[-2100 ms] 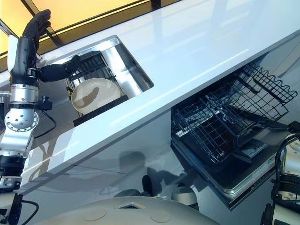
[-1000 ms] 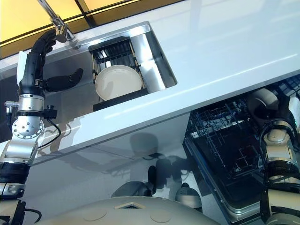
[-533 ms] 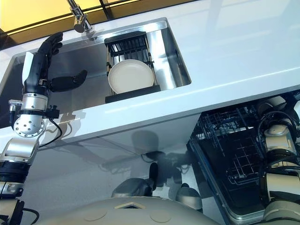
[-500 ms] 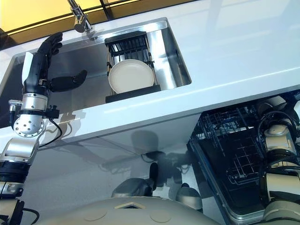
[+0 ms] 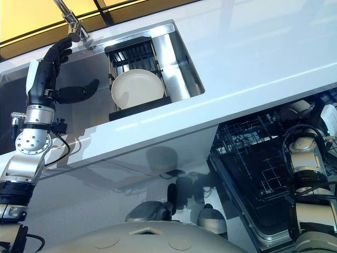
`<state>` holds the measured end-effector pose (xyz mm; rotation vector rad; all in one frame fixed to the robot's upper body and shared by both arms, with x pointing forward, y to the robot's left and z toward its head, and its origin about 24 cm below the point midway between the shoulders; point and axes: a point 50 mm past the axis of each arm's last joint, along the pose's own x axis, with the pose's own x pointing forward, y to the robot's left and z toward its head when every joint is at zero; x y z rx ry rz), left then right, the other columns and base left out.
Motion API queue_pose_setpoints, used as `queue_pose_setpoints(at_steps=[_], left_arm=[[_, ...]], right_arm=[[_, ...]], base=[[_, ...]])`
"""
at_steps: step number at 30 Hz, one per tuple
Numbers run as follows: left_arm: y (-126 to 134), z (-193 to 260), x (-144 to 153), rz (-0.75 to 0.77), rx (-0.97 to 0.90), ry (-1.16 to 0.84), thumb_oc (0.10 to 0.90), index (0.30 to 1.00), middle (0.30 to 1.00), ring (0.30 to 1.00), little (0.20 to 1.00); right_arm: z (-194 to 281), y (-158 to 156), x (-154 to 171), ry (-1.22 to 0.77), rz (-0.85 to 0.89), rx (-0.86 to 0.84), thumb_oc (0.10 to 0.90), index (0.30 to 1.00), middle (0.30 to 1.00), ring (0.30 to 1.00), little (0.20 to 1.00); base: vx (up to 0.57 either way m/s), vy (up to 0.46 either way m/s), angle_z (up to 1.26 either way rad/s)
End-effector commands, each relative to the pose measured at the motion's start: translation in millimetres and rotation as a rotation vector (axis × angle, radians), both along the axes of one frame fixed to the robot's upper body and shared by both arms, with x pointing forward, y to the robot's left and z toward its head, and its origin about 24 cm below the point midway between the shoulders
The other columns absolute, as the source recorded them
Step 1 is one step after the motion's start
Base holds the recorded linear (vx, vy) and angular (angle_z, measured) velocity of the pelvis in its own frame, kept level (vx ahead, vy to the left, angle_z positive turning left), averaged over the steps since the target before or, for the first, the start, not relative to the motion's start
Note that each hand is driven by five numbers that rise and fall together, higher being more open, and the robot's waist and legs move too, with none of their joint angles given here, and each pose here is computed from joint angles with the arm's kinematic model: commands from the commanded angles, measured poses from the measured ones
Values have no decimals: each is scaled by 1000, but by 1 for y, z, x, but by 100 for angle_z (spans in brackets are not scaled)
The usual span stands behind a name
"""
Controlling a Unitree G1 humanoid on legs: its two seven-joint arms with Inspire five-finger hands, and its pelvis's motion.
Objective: Pick up plates and place into dishwasher.
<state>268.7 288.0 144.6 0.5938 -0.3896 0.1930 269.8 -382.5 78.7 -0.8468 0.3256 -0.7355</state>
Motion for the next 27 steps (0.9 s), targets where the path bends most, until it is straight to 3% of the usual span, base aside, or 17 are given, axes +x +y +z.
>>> queue_pose_setpoints(at_steps=[1, 20, 27], left_arm=[[-2, 44, 0, -16, -29, -263, 800, 900, 900, 900, 900], [7, 47, 0, 28, 24, -275, 800, 900, 900, 900, 900], [14, 51, 2, 59, 93, -240, 800, 900, 900, 900, 900]], right_arm=[[57, -4, 6, -178, 76, -202, 800, 900, 900, 900, 900], [87, 7, -5, -398, 167, -173, 800, 900, 900, 900, 900], [96, 27, -7, -521, 313, -94, 800, 900, 900, 900, 900]], base=[[-108, 101, -18], [-62, 88, -13], [-44, 67, -4]])
